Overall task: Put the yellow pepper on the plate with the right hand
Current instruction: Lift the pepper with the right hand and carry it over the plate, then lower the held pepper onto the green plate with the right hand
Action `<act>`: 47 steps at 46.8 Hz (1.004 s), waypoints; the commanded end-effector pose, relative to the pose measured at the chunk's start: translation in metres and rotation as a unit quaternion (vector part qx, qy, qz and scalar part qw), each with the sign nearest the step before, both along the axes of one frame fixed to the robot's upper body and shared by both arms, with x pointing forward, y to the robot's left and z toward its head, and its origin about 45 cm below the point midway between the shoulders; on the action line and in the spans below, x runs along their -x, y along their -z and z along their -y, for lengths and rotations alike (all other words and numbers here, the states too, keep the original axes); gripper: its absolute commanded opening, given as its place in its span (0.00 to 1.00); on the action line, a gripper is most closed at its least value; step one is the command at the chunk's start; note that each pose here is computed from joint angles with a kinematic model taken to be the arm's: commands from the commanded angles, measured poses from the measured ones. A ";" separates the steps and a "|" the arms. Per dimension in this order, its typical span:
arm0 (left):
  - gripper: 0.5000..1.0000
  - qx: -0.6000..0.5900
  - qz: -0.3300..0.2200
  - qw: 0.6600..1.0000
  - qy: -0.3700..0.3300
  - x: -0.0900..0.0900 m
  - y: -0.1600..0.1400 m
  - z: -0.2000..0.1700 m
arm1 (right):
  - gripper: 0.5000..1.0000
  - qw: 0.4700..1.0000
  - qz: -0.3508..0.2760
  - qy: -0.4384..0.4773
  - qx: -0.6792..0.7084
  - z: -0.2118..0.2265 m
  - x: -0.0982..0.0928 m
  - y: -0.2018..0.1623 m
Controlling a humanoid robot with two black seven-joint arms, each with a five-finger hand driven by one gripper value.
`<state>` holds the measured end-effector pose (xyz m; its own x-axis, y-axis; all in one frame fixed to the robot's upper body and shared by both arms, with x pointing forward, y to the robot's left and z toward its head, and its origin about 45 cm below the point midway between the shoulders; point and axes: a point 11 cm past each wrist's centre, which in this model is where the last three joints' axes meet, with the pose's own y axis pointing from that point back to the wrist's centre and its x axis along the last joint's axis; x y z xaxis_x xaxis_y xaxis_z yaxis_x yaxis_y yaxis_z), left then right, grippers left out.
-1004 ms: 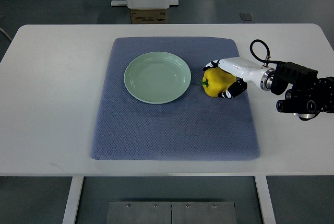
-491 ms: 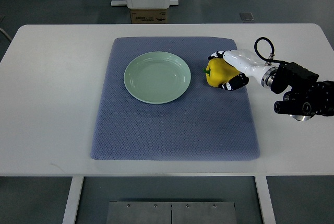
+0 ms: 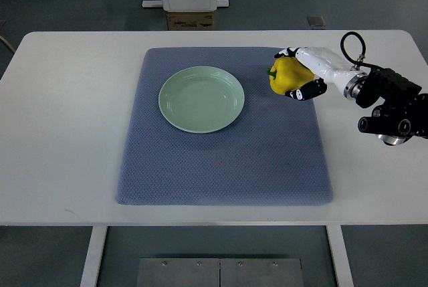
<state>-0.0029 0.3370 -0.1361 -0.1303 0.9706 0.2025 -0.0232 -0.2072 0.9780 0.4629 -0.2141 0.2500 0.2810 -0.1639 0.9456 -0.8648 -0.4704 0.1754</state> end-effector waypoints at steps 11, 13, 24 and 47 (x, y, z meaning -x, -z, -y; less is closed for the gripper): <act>1.00 0.000 0.000 1.000 0.001 0.000 0.000 0.000 | 0.00 0.999 0.025 -0.044 -0.009 -0.037 -0.003 -0.042; 1.00 0.000 0.000 1.000 0.000 0.000 0.000 0.000 | 0.00 0.998 0.030 -0.055 -0.009 -0.047 -0.003 -0.048; 1.00 0.000 0.000 1.000 0.001 0.000 0.000 0.000 | 0.00 0.994 0.026 -0.102 -0.007 -0.097 0.006 -0.043; 1.00 0.000 0.000 1.000 0.000 0.000 0.000 0.000 | 0.00 0.993 0.013 -0.115 -0.026 -0.137 0.014 -0.027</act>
